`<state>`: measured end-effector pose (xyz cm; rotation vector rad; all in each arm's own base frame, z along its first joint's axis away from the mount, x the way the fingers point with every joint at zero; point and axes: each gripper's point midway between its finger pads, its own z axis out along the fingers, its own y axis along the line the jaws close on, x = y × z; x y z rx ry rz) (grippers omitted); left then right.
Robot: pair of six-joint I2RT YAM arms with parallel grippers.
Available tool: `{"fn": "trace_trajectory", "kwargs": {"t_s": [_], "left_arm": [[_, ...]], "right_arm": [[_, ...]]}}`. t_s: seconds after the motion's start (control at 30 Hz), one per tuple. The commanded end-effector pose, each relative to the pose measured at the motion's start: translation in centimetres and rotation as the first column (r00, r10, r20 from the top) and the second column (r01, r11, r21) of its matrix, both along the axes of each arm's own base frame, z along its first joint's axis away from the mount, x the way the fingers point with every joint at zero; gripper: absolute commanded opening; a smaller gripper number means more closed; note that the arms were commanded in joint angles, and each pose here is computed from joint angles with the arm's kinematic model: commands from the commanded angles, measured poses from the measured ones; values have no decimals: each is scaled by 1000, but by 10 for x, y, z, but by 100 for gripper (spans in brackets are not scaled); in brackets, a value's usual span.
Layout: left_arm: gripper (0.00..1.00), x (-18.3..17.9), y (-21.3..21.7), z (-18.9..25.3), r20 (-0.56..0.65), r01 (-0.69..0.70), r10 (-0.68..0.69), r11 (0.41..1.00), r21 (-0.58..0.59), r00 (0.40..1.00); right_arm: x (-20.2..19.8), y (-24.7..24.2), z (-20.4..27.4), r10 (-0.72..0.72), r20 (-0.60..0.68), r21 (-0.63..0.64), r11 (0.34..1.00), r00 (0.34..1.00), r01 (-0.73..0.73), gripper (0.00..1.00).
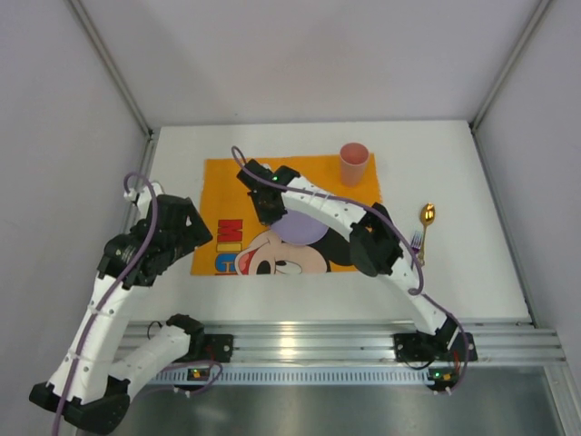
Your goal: Set the dinner table for one person
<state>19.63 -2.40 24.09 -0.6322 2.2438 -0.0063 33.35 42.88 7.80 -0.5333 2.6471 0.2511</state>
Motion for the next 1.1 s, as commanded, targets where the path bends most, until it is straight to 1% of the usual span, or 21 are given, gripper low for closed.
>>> {"fn": "trace_trajectory", "kwargs": {"t_s": [0.0,0.03,0.1,0.13,0.23,0.3,0.33,0.4,0.43,0.47,0.5,0.53,0.57,0.6,0.63,0.7,0.77,0.9,0.93,1.0,1.07], "left_arm": [[91,-3,-1,9,-10,18,-18,1000,-1,1000],[91,-1,-2,10,-10,24,-24,1000,0,1000],[91,3,-4,12,-10,29,-29,1000,3,1000],[91,4,-5,13,-8,33,-33,999,2,999],[91,13,-11,11,-4,46,-46,999,-13,999],[91,21,-17,9,3,57,-57,998,-24,998],[91,24,-20,7,4,63,-63,998,-30,998],[90,34,-28,5,12,82,-82,996,-46,997],[90,37,-31,2,11,94,-93,994,-52,996],[90,42,-38,-1,5,113,-113,991,-66,994],[91,49,-43,0,23,129,-127,989,-76,992],[91,52,-46,-4,18,138,-137,987,-80,990],[91,56,-52,-10,4,152,-153,984,-89,988],[91,59,-55,-14,1,162,-163,982,-95,987],[91,66,-61,-14,15,172,-172,979,-106,985],[90,72,-71,-27,-5,194,-196,973,-126,981],[91,81,-84,-37,-8,219,-222,966,-139,975],[91,92,-109,-49,-29,279,-285,950,-137,958],[91,94,-119,-53,-44,306,-315,942,-139,948],[90,95,-130,-57,-61,335,-347,931,-144,936],[90,100,-138,-61,-80,349,-361,927,-137,929]], "right_arm": [[8,28,2,12,10,116,993,1000,-13,9],[8,31,7,24,14,131,991,1000,-25,26],[5,34,14,36,13,162,986,999,-37,44],[4,34,20,47,21,175,983,999,-50,59],[-2,30,71,57,84,246,966,995,-77,73],[-4,16,84,44,102,243,968,994,-68,78],[-8,5,117,36,148,274,959,988,-76,81],[-9,-27,117,-12,169,235,971,986,-29,85],[-14,-46,151,-45,216,278,960,975,-18,87],[-8,-66,158,-90,239,287,958,967,18,86],[-17,-93,133,-106,207,234,971,973,56,87],[-25,-117,157,-146,239,275,958,960,77,87],[-19,-148,154,-209,238,269,953,949,142,88],[-29,-176,126,-233,195,219,957,953,189,88],[-37,-200,138,-282,207,258,940,937,225,88],[-46,-257,100,-383,133,204,913,914,353,88],[-54,-305,89,-493,94,187,862,865,471,87],[-79,-357,36,-616,-46,122,778,787,616,79],[-82,-369,23,-651,-82,103,748,755,656,72],[-87,-373,14,-663,-136,85,733,736,675,66],[-98,-381,1,-686,-174,15,716,707,698,66]]}}
